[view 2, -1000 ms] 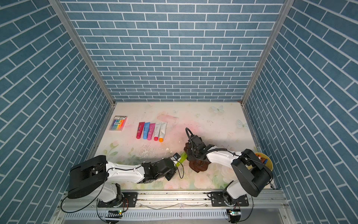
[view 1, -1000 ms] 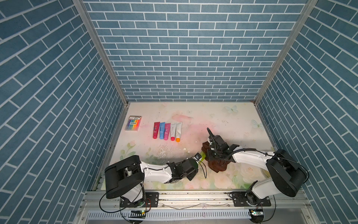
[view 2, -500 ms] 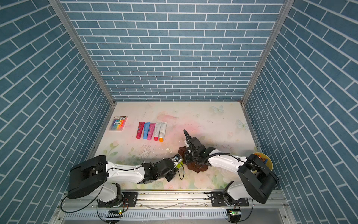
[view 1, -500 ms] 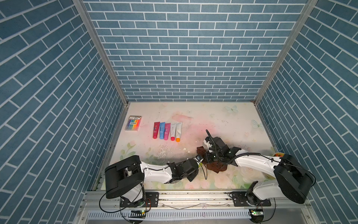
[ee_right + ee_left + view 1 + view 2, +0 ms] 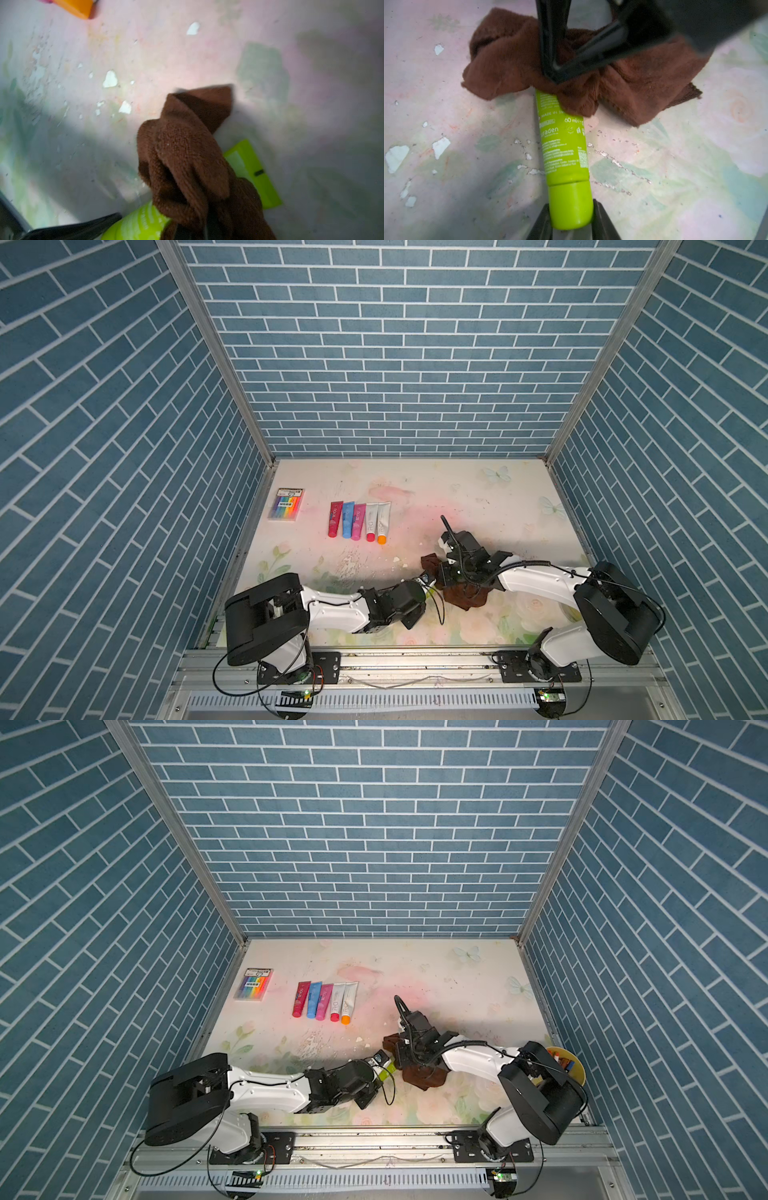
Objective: Wipe the surface of the toothpaste tube
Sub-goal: Wipe the dirt from the toothpaste tube.
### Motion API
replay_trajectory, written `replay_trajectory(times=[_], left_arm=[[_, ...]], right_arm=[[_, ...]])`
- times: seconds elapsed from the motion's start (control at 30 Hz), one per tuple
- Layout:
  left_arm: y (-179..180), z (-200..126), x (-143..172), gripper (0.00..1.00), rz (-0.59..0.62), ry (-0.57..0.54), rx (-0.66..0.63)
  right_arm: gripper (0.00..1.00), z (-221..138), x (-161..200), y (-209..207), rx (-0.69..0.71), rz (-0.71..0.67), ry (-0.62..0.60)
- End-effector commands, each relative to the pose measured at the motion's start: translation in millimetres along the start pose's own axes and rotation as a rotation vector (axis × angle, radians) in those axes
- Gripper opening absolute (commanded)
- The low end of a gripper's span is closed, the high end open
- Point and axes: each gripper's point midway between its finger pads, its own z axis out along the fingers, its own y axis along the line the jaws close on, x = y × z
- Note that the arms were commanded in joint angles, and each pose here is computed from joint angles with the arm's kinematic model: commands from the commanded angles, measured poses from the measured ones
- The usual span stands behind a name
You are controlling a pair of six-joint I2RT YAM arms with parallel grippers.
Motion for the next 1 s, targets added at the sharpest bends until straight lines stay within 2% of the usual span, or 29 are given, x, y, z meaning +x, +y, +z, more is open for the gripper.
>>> replay_trajectory(times=[0.0, 0.17, 0.33, 0.5, 0.63, 0.83, 0.97], left_arm=[[-5, 2, 13, 0.00, 0.025, 0.053, 0.020], [-6, 2, 13, 0.00, 0.026, 0.053, 0.020], [-6, 2, 13, 0.00, 0.027, 0.054, 0.020], [-6, 3, 13, 0.00, 0.026, 0.054, 0.020], [-6, 3, 13, 0.00, 0.029, 0.057, 0.020], [-6, 2, 13, 0.00, 0.029, 0.055, 0.020], [-6, 2, 13, 0.00, 0.028, 0.054, 0.021]], right_arm=[[0.00, -3, 37, -95, 0.404, 0.080, 0.097], [0.00, -7, 30, -97, 0.393, 0.098, 0.060], [0.00, -9, 20, -38, 0.104, 0.033, 0.017], [0.00, -26, 14, 27, -0.092, -0.069, -0.024], [0.00, -25, 14, 53, -0.200, -0.074, -0.028], [0.00, -6, 20, 50, -0.176, -0.062, 0.019], [0.00, 5, 32, 26, -0.057, -0.050, 0.076]])
